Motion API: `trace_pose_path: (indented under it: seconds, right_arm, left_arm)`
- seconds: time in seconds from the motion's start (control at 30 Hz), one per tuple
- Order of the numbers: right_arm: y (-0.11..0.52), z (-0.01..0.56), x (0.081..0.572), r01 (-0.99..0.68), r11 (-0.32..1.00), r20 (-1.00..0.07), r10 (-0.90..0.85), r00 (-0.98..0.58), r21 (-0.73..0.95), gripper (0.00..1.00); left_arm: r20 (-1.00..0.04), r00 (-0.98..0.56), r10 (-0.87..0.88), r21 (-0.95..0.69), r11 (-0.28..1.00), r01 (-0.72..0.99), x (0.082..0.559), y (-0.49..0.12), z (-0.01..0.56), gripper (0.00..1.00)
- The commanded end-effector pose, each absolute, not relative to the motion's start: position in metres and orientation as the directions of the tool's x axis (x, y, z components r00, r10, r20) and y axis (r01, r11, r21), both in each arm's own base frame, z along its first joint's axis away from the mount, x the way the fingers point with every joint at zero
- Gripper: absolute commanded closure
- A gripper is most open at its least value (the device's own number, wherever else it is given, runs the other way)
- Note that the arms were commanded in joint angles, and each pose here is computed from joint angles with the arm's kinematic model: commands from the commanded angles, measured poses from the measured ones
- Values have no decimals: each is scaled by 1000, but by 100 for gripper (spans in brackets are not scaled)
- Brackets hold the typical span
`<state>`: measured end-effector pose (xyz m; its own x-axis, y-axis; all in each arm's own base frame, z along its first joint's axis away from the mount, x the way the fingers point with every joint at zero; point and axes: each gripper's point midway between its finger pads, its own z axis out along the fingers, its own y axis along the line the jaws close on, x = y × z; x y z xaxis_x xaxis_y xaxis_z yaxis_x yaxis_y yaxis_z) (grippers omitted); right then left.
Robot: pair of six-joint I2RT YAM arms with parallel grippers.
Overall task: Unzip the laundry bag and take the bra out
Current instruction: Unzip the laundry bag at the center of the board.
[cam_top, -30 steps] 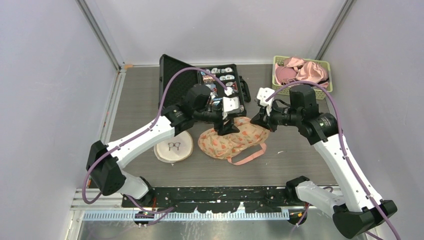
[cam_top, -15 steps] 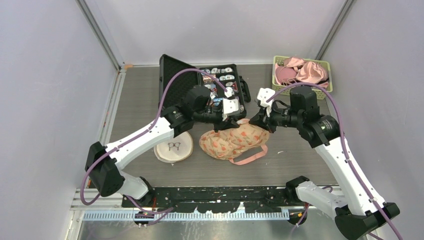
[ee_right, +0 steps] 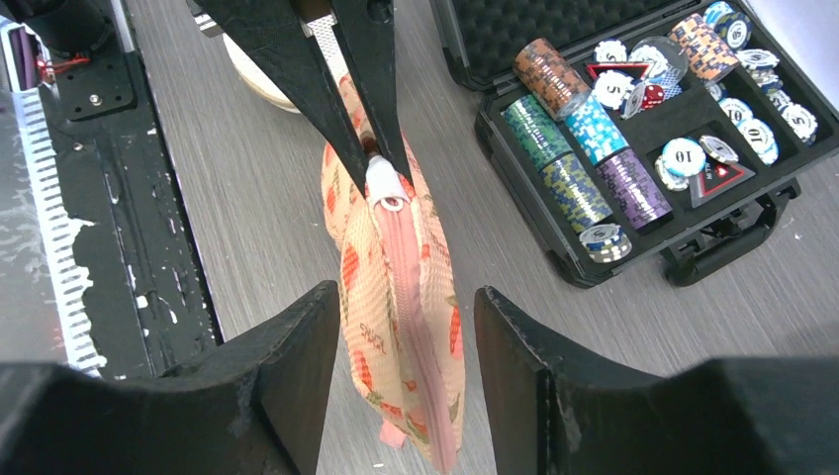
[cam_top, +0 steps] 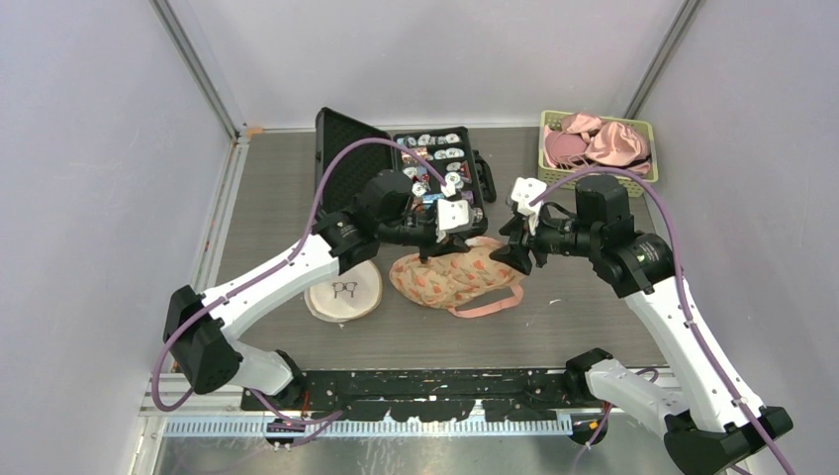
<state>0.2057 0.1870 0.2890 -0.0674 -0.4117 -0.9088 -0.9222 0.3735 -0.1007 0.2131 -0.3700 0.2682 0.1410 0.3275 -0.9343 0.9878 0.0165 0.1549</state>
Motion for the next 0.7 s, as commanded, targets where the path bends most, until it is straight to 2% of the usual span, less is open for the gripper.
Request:
trace_pose_path:
  seconds: [0.0,0.2,0.33,0.5,0.6,0.67]
  right_arm:
    - [194,297,202,-935,342,-921,-386,-51,-92,43]
    - [201,292,206,-945,322,-919,-386,-80,-54,40]
    - [201,283,200,-955,290,-907,-413,-75,-53,57]
    - [198,273,192,-963,260,-893,-446,-54,-71,64]
    - [199,275,193,-963,255,-895,-444,-39,-85,79]
    - [200,277,194,-963,252,-899,-438,-28,-93,95]
  left_arm:
    - [-927,265,266,270,-16,963,205,-370,296,100]
    - [-898,350,267,346,-65,936,191,-375,296,100]
    - [-897,349,272,351,-44,935,193,-375,299,100]
    - [-898,338,281,347,-21,938,195,-373,297,100]
    - [-901,333,280,341,-19,940,194,-372,298,100]
    - [-903,330,275,338,-20,941,193,-372,300,95]
